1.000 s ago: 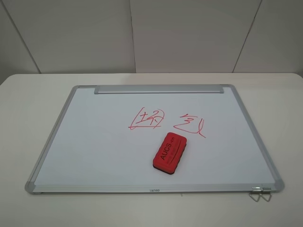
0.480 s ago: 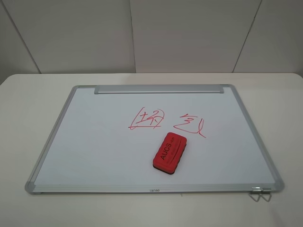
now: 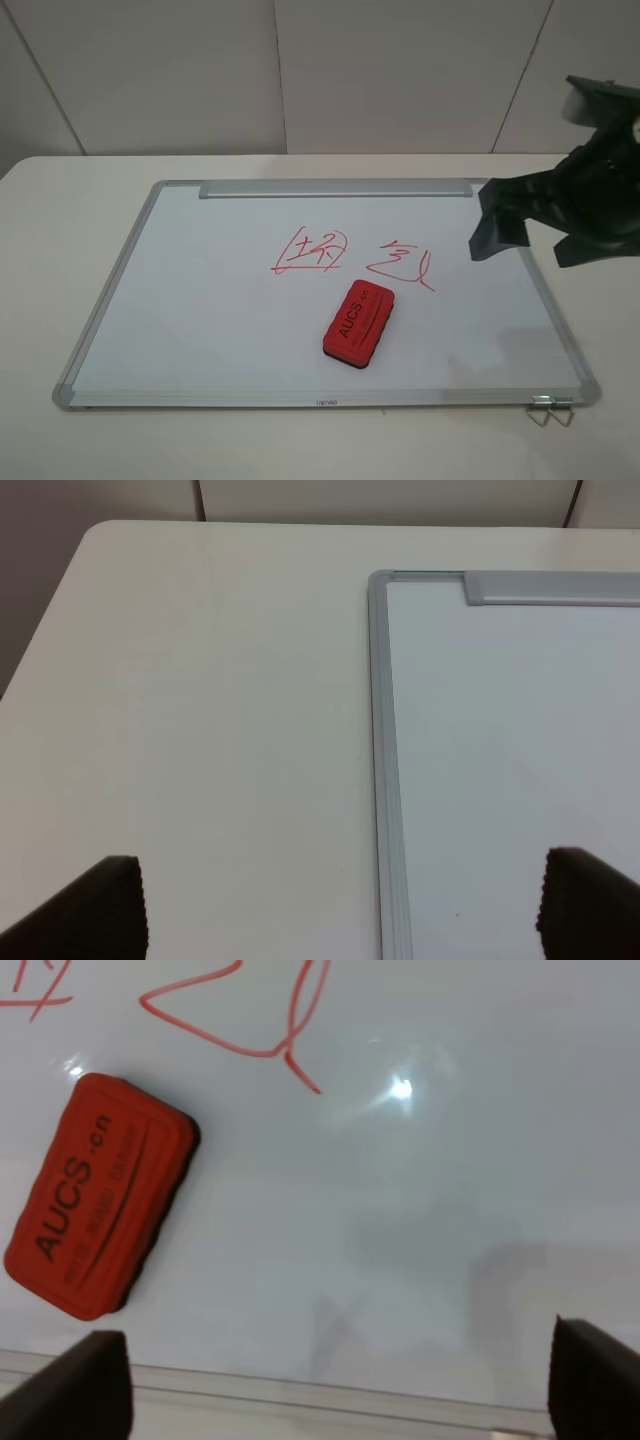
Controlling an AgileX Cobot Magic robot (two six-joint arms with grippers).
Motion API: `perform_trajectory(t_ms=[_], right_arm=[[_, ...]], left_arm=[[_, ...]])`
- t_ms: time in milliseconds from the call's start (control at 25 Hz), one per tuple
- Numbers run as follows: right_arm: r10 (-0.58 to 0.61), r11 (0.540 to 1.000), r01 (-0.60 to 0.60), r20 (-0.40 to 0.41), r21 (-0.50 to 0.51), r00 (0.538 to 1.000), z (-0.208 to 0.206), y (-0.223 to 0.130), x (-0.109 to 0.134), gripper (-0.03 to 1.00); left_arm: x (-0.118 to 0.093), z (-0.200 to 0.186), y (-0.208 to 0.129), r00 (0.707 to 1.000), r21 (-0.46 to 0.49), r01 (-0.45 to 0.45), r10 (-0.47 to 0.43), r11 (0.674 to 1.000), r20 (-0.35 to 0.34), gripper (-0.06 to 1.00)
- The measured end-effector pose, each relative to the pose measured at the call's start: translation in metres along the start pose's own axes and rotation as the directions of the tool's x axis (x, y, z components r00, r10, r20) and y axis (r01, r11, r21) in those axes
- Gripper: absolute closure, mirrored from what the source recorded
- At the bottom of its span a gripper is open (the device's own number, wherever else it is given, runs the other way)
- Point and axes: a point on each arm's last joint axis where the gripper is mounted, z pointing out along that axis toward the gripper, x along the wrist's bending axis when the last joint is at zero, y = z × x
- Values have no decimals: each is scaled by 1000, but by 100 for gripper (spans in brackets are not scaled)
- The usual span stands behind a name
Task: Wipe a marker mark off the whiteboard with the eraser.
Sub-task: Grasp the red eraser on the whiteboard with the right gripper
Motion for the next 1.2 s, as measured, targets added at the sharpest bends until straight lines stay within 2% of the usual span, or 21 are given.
perform_trajectory(t_ms=[240,480,600,840,1200], right_arm=[[10,992,-18,68,122,998,57,21,52,23],[-17,991,2,108,136,994,93,33,104,23],[9,991,-25,118,135,993,104,34,119,23],[118,987,-132,144,93,983,115,34,123,28],[177,980,-191,176,63,968,120,31,117,29]], left_arm=[[0,0,0,1000,0,0,0,1000,0,16],[0,0,0,1000,0,0,0,1000,0,16],[0,0,0,1000,0,0,0,1000,0,16],[0,0,0,1000,0,0,0,1000,0,16],[0,0,0,1000,0,0,0,1000,0,16]])
